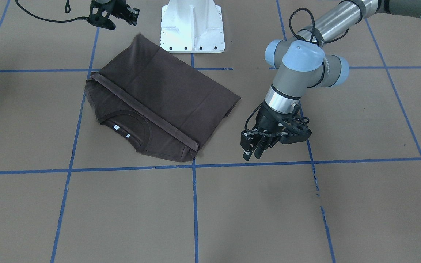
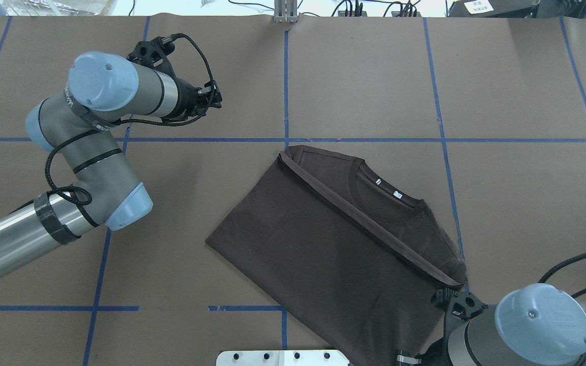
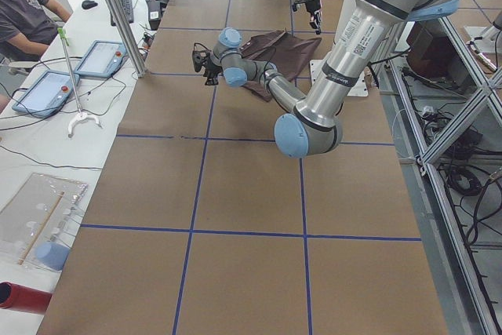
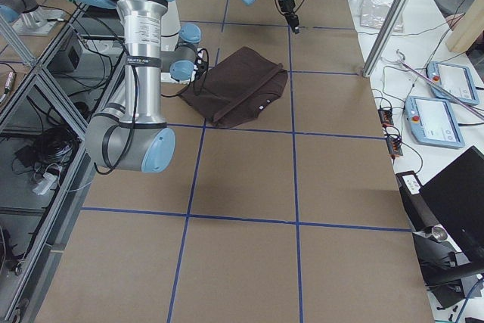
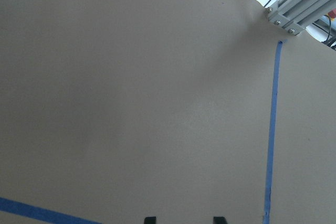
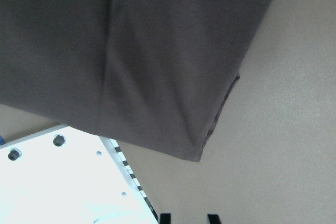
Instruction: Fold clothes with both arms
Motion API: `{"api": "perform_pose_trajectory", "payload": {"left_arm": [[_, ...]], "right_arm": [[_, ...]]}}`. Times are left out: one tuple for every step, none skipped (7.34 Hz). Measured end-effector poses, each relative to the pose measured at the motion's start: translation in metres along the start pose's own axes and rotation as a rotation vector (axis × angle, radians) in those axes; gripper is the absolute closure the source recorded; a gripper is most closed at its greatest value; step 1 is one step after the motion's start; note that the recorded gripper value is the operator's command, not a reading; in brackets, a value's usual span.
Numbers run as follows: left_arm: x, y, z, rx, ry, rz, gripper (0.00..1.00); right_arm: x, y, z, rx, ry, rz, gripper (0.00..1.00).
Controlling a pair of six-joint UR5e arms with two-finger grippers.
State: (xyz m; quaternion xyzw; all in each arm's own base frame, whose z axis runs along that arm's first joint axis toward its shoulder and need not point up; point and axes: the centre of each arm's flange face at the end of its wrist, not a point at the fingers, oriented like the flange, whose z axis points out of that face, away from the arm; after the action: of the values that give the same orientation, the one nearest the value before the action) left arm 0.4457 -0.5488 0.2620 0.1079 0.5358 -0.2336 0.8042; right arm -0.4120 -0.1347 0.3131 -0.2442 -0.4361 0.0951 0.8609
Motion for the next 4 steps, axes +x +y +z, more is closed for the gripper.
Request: {"api": "perform_pose_trajectory", "payload": {"left_arm": [[-0.001,0.008,-0.014,-0.037,0.019,-0.036,0.47],[-0.009,0.028,-0.032,-0.082,0.039,-0.073,0.46],[-0.022,0.061,-0.047,-0.133,0.047,-0.109,0.46],[-0.036,0.101,-0.053,-0.183,0.038,-0.153,0.46]], "right_arm": [[-0.002,-0.004,-0.005,0.008,-0.010,0.009,0.00],[-0.007,-0.019,-0.020,0.039,-0.042,0.030,0.00],[-0.014,-0.040,-0.040,0.085,-0.085,0.060,0.00],[-0.023,-0.067,-0.064,0.144,-0.138,0.094,0.00]]}}
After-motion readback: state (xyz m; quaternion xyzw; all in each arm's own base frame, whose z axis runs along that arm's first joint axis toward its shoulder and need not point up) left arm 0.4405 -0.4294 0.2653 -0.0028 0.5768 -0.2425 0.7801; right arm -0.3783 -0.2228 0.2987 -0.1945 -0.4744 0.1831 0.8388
